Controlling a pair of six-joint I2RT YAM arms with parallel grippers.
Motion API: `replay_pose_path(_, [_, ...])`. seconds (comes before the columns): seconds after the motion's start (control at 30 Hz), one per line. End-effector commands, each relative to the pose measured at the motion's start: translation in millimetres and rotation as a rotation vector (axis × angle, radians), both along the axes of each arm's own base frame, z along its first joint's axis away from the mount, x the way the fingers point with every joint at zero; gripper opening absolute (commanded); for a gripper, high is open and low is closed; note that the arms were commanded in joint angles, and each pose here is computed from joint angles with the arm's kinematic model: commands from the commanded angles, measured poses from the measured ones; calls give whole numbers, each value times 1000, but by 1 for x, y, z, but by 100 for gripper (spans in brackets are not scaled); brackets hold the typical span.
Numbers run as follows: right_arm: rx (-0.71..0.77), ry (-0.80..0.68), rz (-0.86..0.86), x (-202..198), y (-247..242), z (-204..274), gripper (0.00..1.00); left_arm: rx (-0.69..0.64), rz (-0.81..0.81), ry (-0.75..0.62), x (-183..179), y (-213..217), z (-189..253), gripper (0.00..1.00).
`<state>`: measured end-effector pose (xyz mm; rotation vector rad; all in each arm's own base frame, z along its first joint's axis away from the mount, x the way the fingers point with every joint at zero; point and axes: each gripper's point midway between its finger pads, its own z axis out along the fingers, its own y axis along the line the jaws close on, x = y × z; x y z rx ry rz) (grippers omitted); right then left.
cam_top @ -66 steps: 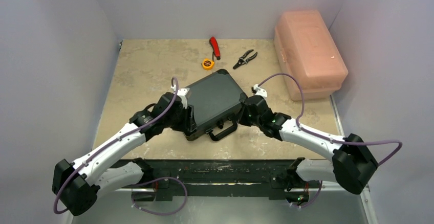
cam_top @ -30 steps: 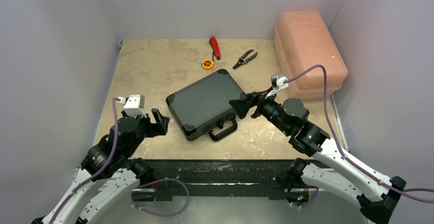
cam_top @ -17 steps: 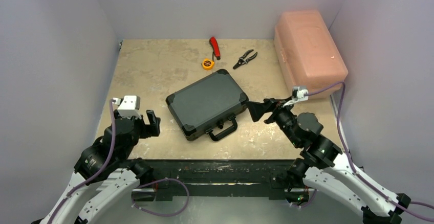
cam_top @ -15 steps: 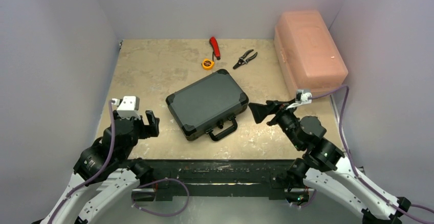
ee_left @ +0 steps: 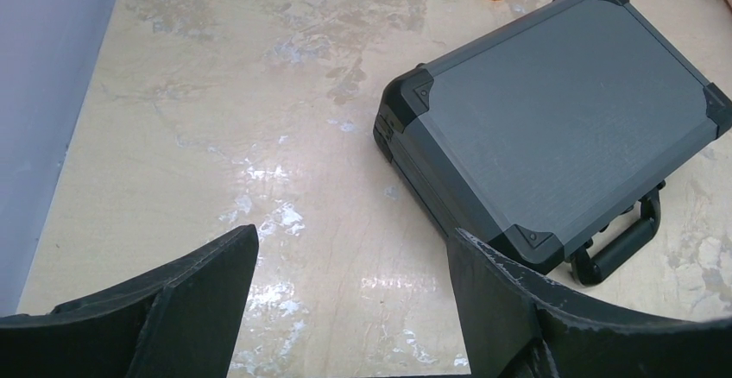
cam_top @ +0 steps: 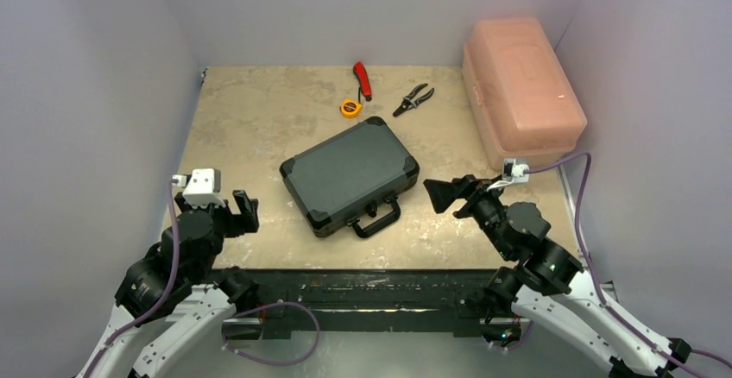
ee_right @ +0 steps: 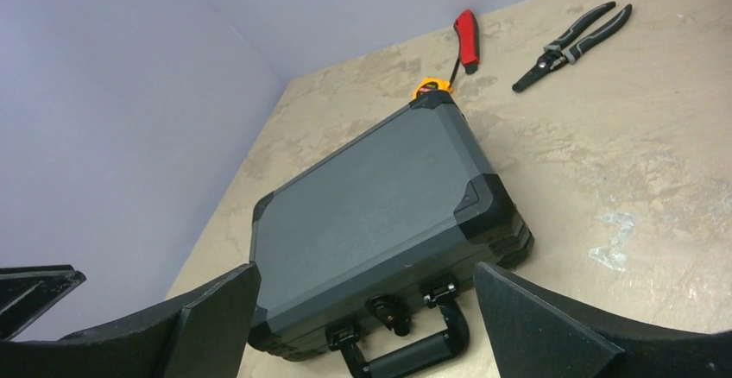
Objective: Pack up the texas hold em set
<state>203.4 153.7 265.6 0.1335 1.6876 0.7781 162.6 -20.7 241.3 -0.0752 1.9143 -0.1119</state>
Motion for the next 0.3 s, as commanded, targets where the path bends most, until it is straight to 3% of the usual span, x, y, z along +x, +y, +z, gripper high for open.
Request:
replay_pose_path(0.0, [34,-7,-27,3,-1,11,99,10,20,-33,0,6,9,80])
replay_pose_path(0.27, [36,-37,32,-1,7,27,99,14,23,-33,1,7,9,80])
